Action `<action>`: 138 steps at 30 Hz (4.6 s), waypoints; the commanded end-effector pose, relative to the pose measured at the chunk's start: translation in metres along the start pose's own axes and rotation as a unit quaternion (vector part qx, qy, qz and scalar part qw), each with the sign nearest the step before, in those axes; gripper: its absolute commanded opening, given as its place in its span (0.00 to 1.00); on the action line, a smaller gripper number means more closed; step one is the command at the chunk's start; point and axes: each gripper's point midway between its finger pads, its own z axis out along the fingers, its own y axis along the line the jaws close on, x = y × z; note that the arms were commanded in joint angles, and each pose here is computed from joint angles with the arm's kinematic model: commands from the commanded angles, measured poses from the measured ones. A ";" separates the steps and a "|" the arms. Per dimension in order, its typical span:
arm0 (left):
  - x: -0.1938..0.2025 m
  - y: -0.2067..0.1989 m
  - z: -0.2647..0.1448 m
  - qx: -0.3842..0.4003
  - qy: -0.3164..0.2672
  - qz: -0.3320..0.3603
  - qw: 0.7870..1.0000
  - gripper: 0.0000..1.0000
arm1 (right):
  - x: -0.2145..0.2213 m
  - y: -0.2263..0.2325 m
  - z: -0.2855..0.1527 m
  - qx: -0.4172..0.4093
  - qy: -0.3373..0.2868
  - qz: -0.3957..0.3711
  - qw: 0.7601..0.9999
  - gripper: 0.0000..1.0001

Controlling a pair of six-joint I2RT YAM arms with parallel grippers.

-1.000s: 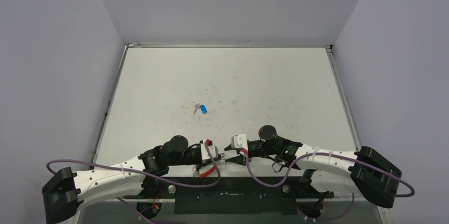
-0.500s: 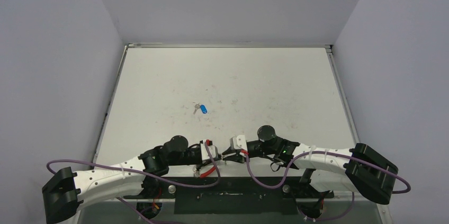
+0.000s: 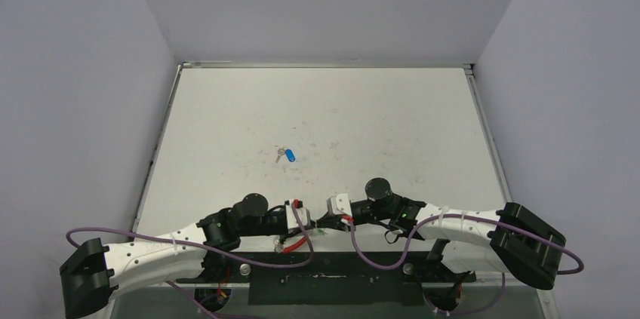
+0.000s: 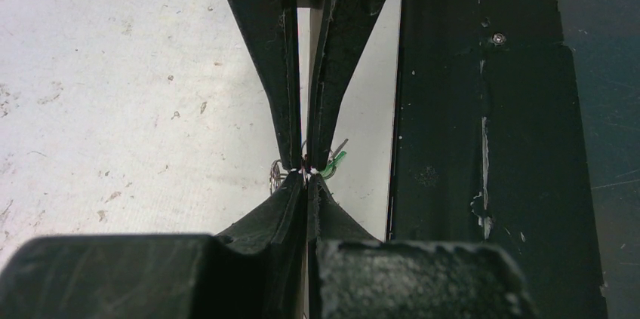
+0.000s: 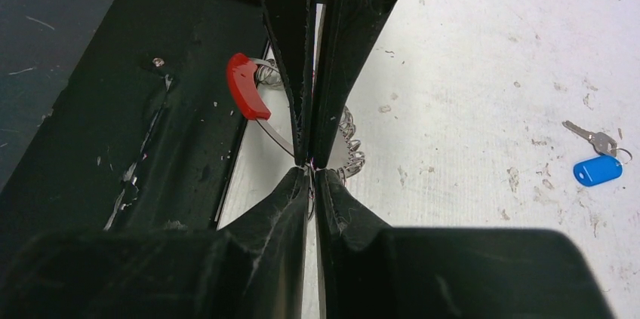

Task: Put the keys on the keyring

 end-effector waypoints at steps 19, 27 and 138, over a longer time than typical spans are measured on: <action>-0.022 0.000 0.001 0.000 -0.042 0.017 0.999 0.00 | -0.014 -0.007 0.009 -0.004 -0.022 -0.012 1.000 0.02; -0.020 0.003 -0.003 -0.012 -0.037 0.011 0.999 0.00 | -0.014 -0.013 0.007 0.011 0.005 0.029 1.000 0.00; -0.035 0.018 0.008 -0.057 -0.130 0.027 0.990 0.00 | -0.036 -0.039 -0.030 0.038 0.199 0.114 0.973 0.51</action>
